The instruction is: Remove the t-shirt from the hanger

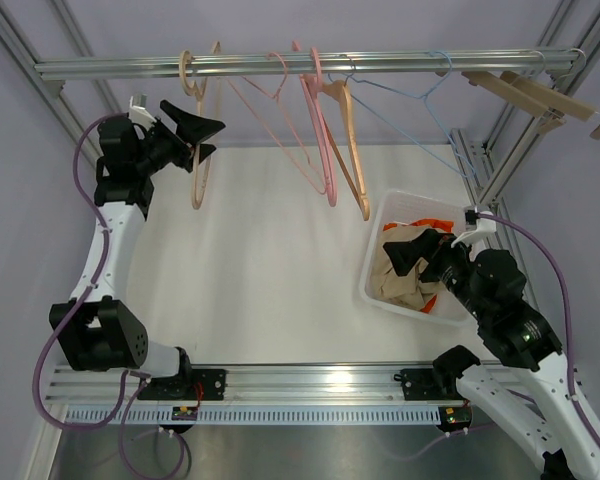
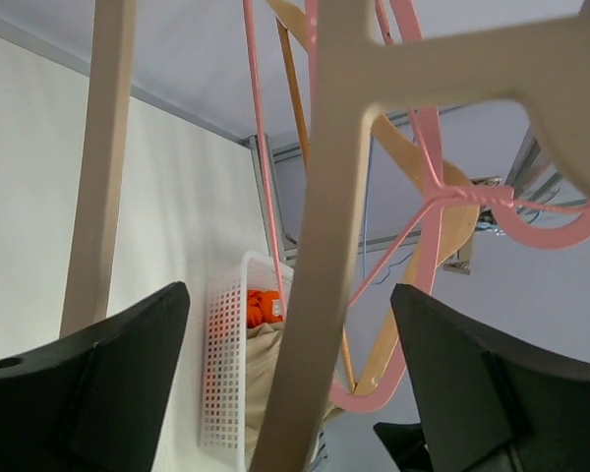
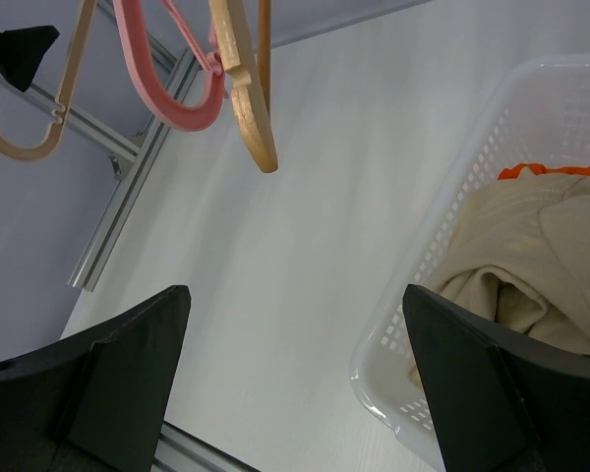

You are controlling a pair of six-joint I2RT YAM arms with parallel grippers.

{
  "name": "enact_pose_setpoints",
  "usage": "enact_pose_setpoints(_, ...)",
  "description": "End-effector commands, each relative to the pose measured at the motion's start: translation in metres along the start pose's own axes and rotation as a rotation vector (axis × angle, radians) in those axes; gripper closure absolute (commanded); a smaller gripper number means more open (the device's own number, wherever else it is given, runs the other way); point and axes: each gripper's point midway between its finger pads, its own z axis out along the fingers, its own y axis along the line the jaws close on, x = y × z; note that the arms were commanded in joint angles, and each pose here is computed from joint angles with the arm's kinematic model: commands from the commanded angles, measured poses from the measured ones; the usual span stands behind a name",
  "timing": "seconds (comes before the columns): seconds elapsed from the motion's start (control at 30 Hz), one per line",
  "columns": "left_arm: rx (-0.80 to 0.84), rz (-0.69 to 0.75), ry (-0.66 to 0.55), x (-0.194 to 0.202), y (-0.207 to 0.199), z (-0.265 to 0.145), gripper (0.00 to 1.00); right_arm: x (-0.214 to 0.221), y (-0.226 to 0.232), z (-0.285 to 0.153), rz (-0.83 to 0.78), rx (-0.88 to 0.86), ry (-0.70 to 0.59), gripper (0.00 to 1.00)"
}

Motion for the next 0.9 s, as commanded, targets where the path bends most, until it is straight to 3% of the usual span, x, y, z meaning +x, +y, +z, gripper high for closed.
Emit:
enact_pose_setpoints(0.0, 0.056, 0.104, -0.042, 0.001, -0.033, -0.024, 0.07, -0.023, 0.019, -0.012, -0.020, -0.074, -0.058, 0.01)
enact_pose_setpoints(0.1, 0.039, 0.139, -0.067, 0.004, -0.036, -0.035, 0.01, -0.028, 0.023, -0.016, -0.023, -0.085, -0.071, 0.01)
enact_pose_setpoints(0.37, -0.049, 0.302, -0.214, 0.013, -0.042, -0.086, 0.01, -0.036, 0.030, -0.023, -0.025, -0.113, -0.090, 0.00)
enact_pose_setpoints(0.53, -0.255, 0.484, -0.445, 0.001, -0.026, -0.144, 0.01, -0.038, 0.042, -0.027, -0.028, -0.173, -0.082, 0.01)
enact_pose_setpoints(0.63, -0.296, 0.540, -0.502, 0.016, -0.014, -0.172, 0.01, -0.041, 0.048, -0.030, -0.028, -0.199, -0.087, 0.01)
enact_pose_setpoints(0.73, -0.271, 0.607, -0.510, 0.044, -0.005, -0.194, 0.01, -0.046, 0.057, -0.037, -0.032, -0.238, -0.095, 0.01)
enact_pose_setpoints(0.87, -0.133, 0.739, -0.369, 0.105, -0.004, -0.209, 0.01, -0.058, 0.068, -0.054, -0.049, -0.291, -0.141, 0.00)
